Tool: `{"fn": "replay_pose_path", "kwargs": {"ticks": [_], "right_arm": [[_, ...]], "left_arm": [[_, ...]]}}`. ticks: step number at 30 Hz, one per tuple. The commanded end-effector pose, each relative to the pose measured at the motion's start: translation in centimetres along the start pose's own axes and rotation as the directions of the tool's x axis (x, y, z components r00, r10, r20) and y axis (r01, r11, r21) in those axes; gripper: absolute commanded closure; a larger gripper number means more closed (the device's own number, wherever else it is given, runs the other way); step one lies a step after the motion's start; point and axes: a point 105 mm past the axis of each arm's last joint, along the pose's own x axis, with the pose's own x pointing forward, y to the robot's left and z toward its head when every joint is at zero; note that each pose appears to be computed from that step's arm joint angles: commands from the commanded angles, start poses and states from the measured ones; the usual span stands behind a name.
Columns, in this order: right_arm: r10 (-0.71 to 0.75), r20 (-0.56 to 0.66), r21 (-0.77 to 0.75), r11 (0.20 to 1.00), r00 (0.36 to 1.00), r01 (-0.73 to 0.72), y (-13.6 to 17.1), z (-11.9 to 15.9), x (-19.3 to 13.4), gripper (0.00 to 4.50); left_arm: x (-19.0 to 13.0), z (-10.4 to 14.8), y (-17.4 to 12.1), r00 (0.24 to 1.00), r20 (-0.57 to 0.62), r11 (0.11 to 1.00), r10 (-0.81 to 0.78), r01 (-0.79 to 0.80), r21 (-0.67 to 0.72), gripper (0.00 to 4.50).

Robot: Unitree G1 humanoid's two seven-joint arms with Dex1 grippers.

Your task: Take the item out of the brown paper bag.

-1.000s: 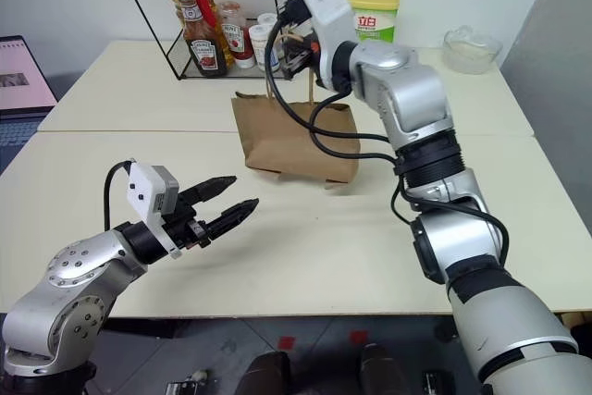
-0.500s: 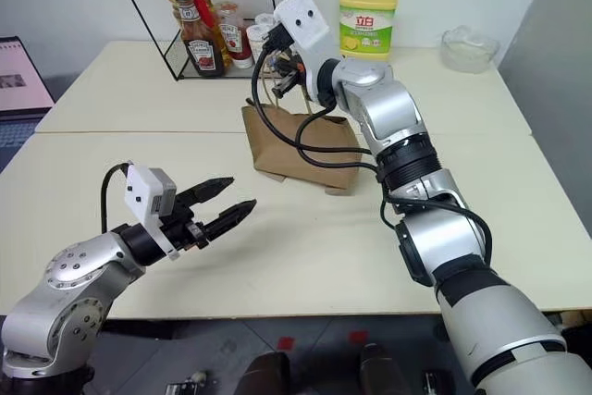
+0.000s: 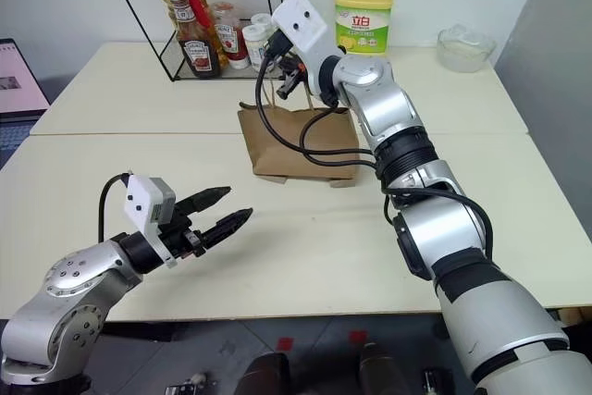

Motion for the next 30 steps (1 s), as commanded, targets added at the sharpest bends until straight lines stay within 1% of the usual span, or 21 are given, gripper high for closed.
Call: {"fn": "replay_pose_path", "kwargs": {"ticks": [1,5,9,10,12,18,19,21,26,30], "right_arm": [[0.017,0.100,-0.108,0.994,0.995,-0.006,-0.1,3.6,0.0,4.47],[0.026,0.085,-0.145,0.989,0.996,-0.013,0.2,3.1,0.1,4.47],[0.045,0.066,-0.136,0.990,0.997,-0.036,0.4,2.6,0.0,4.47],[0.043,0.062,-0.131,0.991,0.997,-0.035,0.4,2.4,0.0,4.30],[0.044,0.056,-0.118,0.992,0.997,-0.037,0.3,2.2,-0.2,3.87],[0.055,0.038,-0.105,0.993,0.998,-0.051,-0.1,1.6,-1.0,1.84],[0.063,0.036,-0.106,0.993,0.997,-0.059,-0.3,1.5,-1.5,1.43],[0.091,0.035,-0.112,0.990,0.995,-0.086,-0.4,1.4,-2.7,0.78],[0.143,0.030,-0.075,0.987,0.989,-0.140,-0.1,0.9,-6.8,0.78],[0.153,-0.002,-0.033,0.988,0.988,-0.153,0.5,-0.2,-11.0,0.78]], "left_arm": [[0.1,1.5,-0.3,0.999,0.043,0.999,-0.010,0.008,0.050,1.22],[0.4,1.6,-0.5,0.999,0.049,0.998,-0.021,0.019,0.053,1.22],[0.4,1.6,-0.6,0.998,0.052,0.998,-0.025,0.022,0.052,1.22],[0.4,1.6,-0.6,0.998,0.052,0.998,-0.026,0.023,0.052,1.22],[0.4,1.6,-0.6,0.998,0.053,0.998,-0.027,0.024,0.052,1.22],[0.5,1.5,-0.6,0.998,0.056,0.999,-0.029,0.026,0.048,1.22],[0.6,1.5,-0.6,0.998,0.057,0.999,-0.028,0.025,0.046,1.22],[0.6,1.5,-0.6,0.998,0.059,0.999,-0.025,0.023,0.045,1.22],[0.8,1.8,-0.5,0.998,0.065,0.999,-0.020,0.017,0.048,1.22],[1.0,2.3,-0.3,0.996,0.082,0.999,-0.024,0.020,0.051,1.22]]}}
